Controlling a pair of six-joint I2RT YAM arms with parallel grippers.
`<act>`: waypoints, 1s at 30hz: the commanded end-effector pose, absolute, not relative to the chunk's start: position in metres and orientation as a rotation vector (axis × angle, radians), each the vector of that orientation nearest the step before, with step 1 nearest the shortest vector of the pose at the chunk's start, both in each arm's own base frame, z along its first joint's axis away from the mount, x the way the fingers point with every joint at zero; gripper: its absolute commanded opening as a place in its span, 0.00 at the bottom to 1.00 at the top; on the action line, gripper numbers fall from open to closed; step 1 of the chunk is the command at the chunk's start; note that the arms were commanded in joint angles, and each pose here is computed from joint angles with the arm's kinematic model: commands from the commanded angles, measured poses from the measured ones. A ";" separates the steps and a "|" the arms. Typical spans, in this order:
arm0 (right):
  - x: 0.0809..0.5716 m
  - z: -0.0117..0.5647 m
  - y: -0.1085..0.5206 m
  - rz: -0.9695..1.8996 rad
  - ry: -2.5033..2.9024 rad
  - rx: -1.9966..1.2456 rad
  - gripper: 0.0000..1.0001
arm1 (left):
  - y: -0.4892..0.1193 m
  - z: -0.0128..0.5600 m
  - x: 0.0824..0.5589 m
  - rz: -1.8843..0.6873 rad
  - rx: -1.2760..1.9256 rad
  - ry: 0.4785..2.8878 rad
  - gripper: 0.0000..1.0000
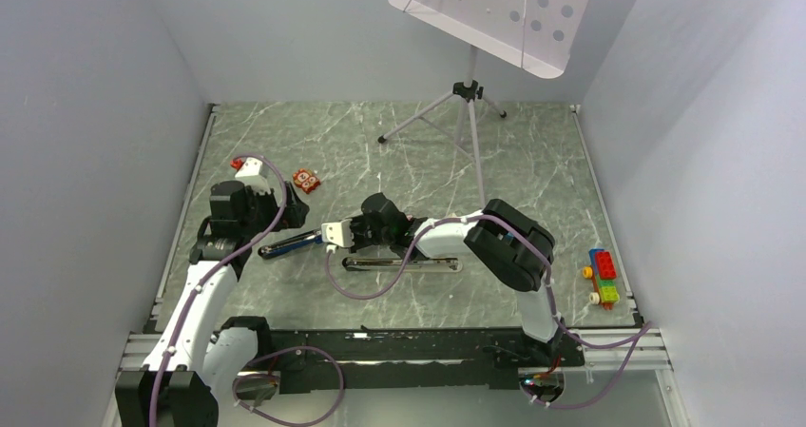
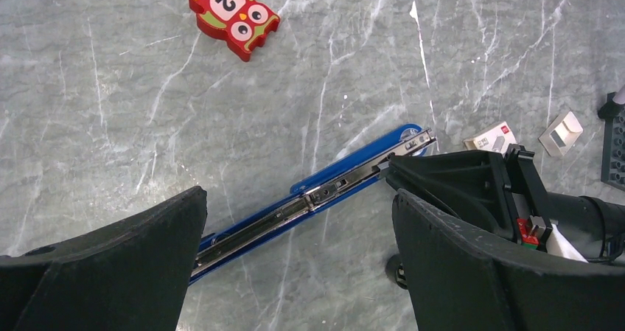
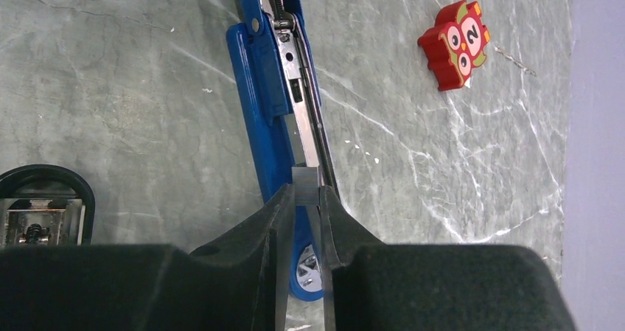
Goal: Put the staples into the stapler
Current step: Pick up the stapler.
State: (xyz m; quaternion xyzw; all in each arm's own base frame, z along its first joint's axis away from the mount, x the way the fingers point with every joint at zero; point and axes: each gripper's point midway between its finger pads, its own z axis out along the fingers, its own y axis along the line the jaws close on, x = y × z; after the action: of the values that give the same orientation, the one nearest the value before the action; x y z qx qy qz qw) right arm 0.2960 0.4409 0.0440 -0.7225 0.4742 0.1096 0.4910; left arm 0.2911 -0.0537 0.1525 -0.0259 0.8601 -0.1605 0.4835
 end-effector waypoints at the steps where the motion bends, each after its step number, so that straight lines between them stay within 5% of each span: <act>1: 0.299 0.068 0.451 0.266 1.094 -1.697 0.20 | -0.057 0.158 0.294 -0.423 -0.077 2.067 0.99; 30: 0.307 0.098 0.412 0.487 1.182 -1.945 0.20 | -0.042 0.190 0.295 -0.343 -0.161 2.038 0.99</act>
State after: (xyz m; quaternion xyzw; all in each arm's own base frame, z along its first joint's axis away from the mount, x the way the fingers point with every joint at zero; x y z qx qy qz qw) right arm 0.3122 0.4151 0.0875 -0.7425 0.4881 0.1640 0.4284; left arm 0.2868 -0.0491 0.1534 -0.0470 0.8665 -0.1521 0.4731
